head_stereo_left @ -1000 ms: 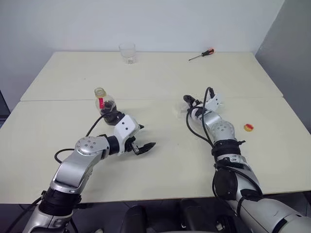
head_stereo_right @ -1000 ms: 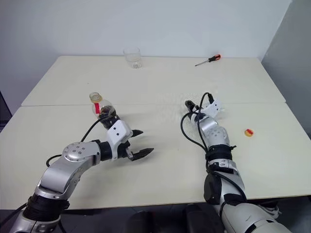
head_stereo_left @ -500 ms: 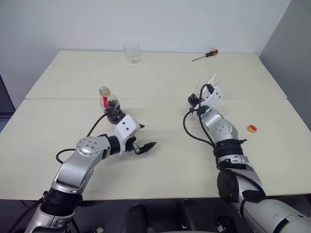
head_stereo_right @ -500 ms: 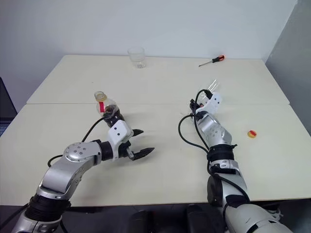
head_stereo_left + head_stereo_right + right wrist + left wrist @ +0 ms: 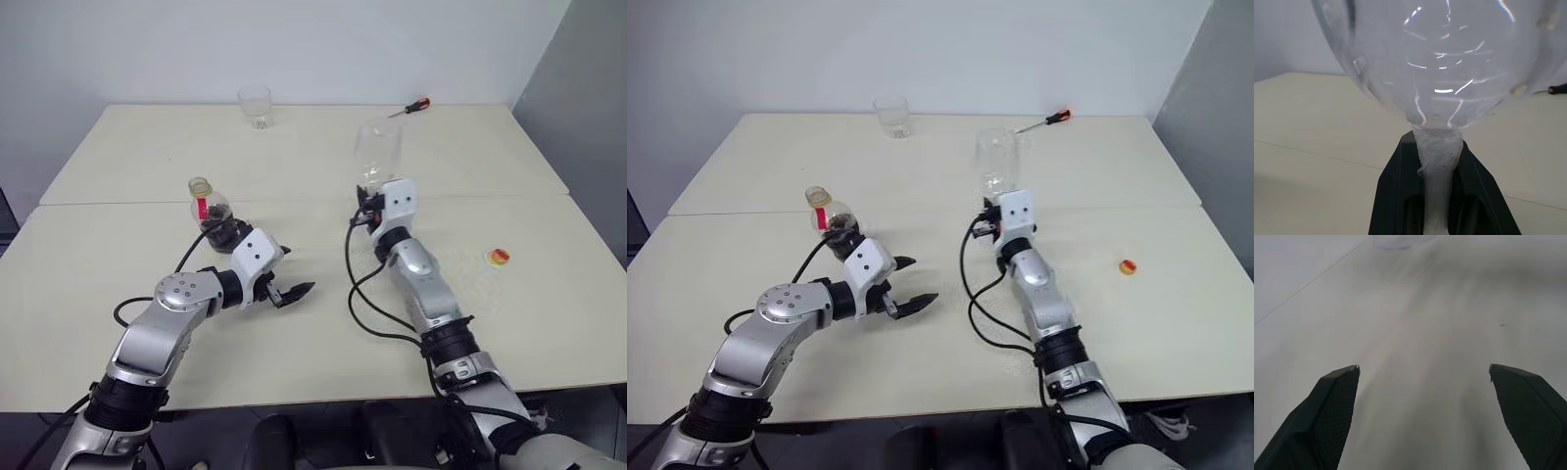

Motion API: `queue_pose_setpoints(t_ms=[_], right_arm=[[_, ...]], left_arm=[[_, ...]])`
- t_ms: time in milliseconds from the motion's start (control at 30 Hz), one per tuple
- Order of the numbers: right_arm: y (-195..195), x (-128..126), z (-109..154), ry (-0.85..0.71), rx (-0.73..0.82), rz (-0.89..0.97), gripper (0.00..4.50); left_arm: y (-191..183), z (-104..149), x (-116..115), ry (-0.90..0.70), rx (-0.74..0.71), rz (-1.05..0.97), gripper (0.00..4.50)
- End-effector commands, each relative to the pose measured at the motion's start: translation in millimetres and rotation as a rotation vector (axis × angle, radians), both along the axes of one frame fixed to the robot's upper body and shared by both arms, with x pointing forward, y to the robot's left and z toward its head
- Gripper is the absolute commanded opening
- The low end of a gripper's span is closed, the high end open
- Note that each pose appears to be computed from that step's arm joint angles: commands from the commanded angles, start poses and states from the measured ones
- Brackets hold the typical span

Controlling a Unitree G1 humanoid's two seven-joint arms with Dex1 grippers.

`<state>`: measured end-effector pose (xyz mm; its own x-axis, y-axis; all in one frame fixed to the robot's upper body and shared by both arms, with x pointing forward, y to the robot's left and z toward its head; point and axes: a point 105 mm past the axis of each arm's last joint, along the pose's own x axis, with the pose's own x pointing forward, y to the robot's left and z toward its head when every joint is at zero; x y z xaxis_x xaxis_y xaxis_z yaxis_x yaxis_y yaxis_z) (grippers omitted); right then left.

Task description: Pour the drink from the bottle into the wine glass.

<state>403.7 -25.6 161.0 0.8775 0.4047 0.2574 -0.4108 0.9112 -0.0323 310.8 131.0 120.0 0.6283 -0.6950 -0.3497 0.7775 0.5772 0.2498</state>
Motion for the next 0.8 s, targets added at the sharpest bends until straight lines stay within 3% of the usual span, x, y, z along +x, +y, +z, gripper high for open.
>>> queue_pose_setpoints(t_ms=[33,233,500,800], right_arm=[[18.6,-1.0,19.6,-0.090,0.014,0.033,0.20],[47.1,-6.9,-8.0,-0.038,-0.039,0.086,0.20],[37.6,-3.5,-57.6,0.150,-0.150,0.078,0.20],[20.0,-13.7,-67.6,0.171,-0.186,0.088,0.20]], left_arm=[[-4.8,10.2,0.3,-0.040,-0.004,-0.014,4.50],[-2.6,14.4,-0.2,-0.025,-0.051,0.009,4.50],[2.9,8.3,-1.9,0.007,-0.059,0.028,4.50],[2.2,10.9,1.5,-0.004,-0.061,0.023,4.50]])
